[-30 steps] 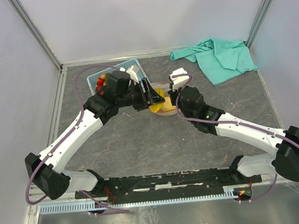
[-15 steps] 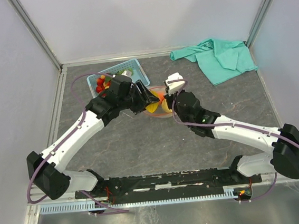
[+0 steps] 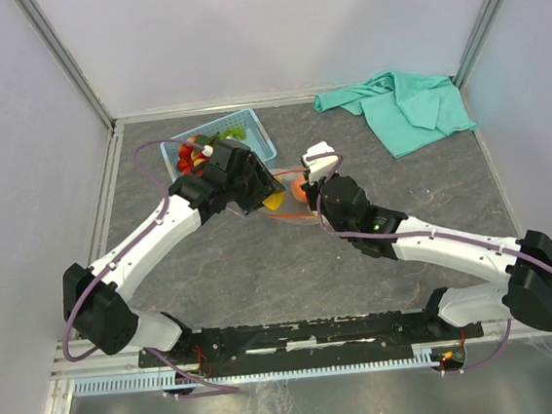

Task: Place the food in the zip-top bag and seal the zipper
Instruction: Place the fake fruit in the zipper food storage bag.

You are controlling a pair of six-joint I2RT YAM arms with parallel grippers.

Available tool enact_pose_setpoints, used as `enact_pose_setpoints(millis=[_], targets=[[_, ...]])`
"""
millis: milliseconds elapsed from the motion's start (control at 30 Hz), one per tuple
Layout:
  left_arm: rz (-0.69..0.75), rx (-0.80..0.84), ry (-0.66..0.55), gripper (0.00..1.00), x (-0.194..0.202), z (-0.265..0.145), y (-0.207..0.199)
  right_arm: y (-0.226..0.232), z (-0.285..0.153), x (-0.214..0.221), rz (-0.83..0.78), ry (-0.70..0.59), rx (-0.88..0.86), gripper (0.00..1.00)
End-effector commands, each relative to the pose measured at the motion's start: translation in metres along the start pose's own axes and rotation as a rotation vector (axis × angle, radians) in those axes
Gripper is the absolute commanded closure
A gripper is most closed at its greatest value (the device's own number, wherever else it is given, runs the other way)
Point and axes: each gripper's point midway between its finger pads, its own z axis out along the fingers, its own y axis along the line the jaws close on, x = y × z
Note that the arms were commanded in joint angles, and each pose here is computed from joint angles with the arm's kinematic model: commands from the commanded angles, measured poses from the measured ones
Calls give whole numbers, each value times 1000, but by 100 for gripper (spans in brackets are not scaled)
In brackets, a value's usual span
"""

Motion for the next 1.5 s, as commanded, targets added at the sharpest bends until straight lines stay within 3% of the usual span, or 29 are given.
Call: enact_pose_setpoints(millis=[0, 233, 533, 700, 833, 1033, 1300, 1467], targets=[[-60, 1, -102, 65, -23, -3, -2, 7, -9, -24, 79, -30, -40, 98], [-41, -76, -169, 62, -35, -4, 15, 4, -16, -23, 138, -10, -31, 98], [40, 73, 105, 62, 17, -8, -12, 4, -16, -30, 138, -10, -25, 98], [75, 42, 175, 58, 34, 1, -5, 9, -14, -38, 140, -39, -51, 98], [89, 17, 156, 53, 30, 8, -3, 15, -12, -39, 151, -33, -75, 98], [83, -38, 53, 35, 8, 11, 2, 17, -15, -36, 159, -20, -89, 98], [80, -8, 66, 21, 6, 13, -7, 13, -17, -29, 161, -3, -72, 98], [87, 7, 72, 20, 8, 3, -9, 10, -16, -30, 161, -2, -54, 98]])
